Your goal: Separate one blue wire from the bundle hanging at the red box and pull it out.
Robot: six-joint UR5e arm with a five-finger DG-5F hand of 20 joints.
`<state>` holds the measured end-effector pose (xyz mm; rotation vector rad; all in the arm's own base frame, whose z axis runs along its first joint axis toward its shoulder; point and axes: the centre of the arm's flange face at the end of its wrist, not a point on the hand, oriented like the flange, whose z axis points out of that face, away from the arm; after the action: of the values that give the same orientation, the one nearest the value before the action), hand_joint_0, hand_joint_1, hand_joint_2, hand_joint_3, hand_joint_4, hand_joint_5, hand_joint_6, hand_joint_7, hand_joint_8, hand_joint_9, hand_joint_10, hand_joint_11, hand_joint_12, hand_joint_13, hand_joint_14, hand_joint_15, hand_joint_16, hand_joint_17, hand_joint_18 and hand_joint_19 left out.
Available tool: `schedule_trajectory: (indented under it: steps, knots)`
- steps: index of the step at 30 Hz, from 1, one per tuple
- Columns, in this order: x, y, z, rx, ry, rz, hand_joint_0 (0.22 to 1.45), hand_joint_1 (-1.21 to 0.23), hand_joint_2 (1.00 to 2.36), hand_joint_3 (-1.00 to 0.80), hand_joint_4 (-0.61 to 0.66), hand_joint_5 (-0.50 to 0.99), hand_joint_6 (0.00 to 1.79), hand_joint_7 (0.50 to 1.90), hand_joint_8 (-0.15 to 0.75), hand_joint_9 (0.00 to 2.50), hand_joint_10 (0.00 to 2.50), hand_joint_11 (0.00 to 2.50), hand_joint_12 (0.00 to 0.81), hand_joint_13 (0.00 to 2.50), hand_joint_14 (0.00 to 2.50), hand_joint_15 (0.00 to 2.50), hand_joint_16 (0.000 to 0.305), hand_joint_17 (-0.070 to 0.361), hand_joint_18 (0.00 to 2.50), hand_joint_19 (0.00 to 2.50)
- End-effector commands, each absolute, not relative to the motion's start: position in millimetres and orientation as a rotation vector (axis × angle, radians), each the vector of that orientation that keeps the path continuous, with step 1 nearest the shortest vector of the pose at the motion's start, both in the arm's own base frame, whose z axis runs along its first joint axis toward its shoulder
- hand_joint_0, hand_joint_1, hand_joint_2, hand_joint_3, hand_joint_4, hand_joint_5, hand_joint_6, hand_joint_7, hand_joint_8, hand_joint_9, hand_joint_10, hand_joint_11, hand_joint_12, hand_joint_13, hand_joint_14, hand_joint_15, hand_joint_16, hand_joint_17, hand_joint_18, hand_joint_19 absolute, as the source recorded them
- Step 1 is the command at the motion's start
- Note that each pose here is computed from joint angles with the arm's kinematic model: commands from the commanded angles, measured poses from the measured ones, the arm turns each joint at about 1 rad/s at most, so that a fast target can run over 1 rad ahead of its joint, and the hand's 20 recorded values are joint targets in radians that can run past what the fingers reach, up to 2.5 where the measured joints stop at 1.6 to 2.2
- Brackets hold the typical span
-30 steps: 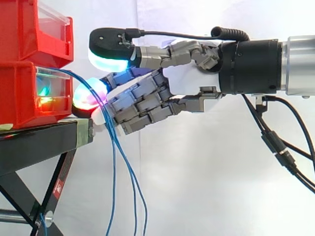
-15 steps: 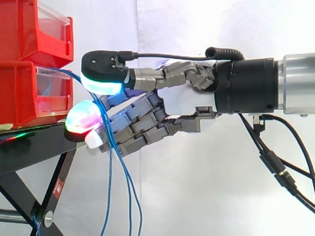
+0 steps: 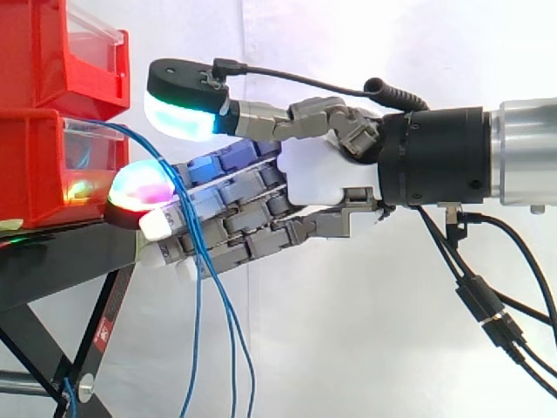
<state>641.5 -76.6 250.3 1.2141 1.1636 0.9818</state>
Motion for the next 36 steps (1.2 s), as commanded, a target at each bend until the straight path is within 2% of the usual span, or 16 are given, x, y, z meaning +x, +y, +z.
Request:
schedule_trajectory:
  steps: [1,9,20,25,36]
  knots:
    - [641.4,-76.6,250.7,1.217,1.16,0.986,0.62,-0.75,1.0,-0.45,0.3,-0.12,0.5,1.23,0.353,0.79,0.01,0.5,0.415,0.51,0.01,0.3,0.057,0.128,0.46,0.27]
    - [641.7,-76.6,249.9,1.216,1.161,0.985,0.63,-0.76,1.01,-0.41,0.27,-0.15,0.64,1.04,0.352,0.79,0.01,0.51,0.415,0.52,0.01,0.3,0.057,0.127,0.48,0.27]
    - [642.2,-80.5,250.9,1.22,1.136,0.97,0.62,-0.73,1.01,-0.41,0.28,-0.14,0.61,1.08,0.35,0.79,0.01,0.52,0.415,0.52,0.01,0.31,0.056,0.127,0.48,0.29]
    - [644.3,-89.1,255.9,1.234,1.044,0.94,0.63,-0.73,1.01,-0.39,0.27,-0.15,0.64,1.04,0.351,0.8,0.01,0.53,0.417,0.53,0.01,0.31,0.056,0.126,0.49,0.29]
    - [645.6,-88.0,257.2,1.23,1.028,0.942,0.64,-0.74,1.01,-0.36,0.27,-0.16,0.71,0.95,0.351,0.8,0.01,0.53,0.418,0.53,0.01,0.32,0.056,0.126,0.5,0.3]
